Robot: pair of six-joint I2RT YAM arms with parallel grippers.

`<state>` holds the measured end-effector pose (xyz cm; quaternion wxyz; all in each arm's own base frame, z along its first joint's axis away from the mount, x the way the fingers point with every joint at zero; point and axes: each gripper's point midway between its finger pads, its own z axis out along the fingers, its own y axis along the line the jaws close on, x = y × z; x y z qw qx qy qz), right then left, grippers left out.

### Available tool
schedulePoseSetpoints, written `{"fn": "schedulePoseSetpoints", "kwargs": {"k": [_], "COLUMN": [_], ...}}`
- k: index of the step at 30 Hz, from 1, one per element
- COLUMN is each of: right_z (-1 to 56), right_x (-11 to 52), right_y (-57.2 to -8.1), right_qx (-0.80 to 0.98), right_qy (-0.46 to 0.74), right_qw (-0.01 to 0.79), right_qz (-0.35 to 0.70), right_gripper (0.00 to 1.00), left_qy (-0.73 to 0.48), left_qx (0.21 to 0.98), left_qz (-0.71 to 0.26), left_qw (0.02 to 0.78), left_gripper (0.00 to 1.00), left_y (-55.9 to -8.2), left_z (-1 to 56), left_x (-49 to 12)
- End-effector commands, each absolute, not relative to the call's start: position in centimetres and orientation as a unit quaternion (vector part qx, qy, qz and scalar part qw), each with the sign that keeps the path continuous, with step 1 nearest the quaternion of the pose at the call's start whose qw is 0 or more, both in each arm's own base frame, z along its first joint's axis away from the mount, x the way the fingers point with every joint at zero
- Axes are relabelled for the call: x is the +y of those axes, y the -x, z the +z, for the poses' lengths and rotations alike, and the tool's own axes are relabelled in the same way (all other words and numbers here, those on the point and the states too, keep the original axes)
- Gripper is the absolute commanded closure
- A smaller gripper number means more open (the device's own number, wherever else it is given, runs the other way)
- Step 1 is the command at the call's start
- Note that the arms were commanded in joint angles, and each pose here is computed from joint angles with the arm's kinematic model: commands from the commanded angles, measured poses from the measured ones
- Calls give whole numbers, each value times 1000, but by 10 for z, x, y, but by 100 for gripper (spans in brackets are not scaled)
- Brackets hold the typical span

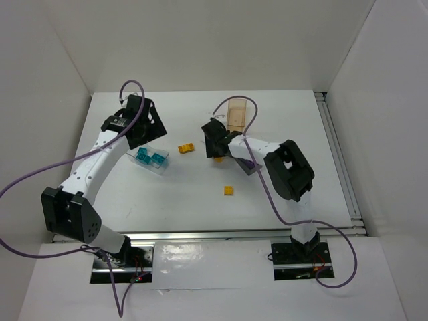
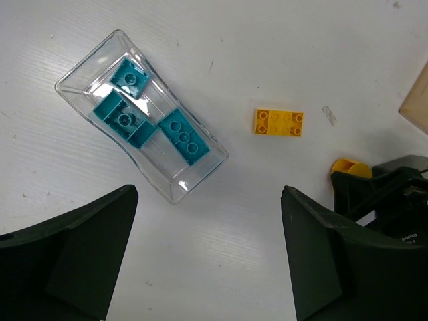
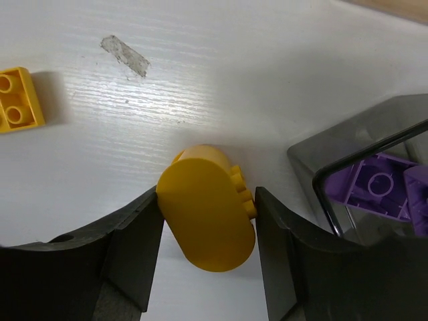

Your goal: Sort the legos into containers by color

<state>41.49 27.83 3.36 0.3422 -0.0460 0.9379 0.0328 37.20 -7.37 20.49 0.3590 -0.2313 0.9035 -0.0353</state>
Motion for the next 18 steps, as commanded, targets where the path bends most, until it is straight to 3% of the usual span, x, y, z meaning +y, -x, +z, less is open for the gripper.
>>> {"fn": "schedulePoseSetpoints", "kwargs": {"k": [1,7,15,18], "right_z": [83,140,158,138], "right_x": [282,254,218,210], "right_y": [-431,-462,-542,-564], "right_qx": [919,891,874,881], "right_qy": [36,-9,-73,-82], "right_qw": [389,453,479,466], "right_qz": [50,35,31,20], "right_gripper": [52,52,51,51], "left_qy": [218,222,221,215], "left_qx": [903,902,902,904], "left_qz": [-41,-40,-44,-46], "left_qw": [369,369,368,367], "left_gripper": [5,5,5,5], "left_y": [-378,-382,-384,-384], "left_z": [212,213,213,213], "left_x": [-78,-75,-77,-79]}}
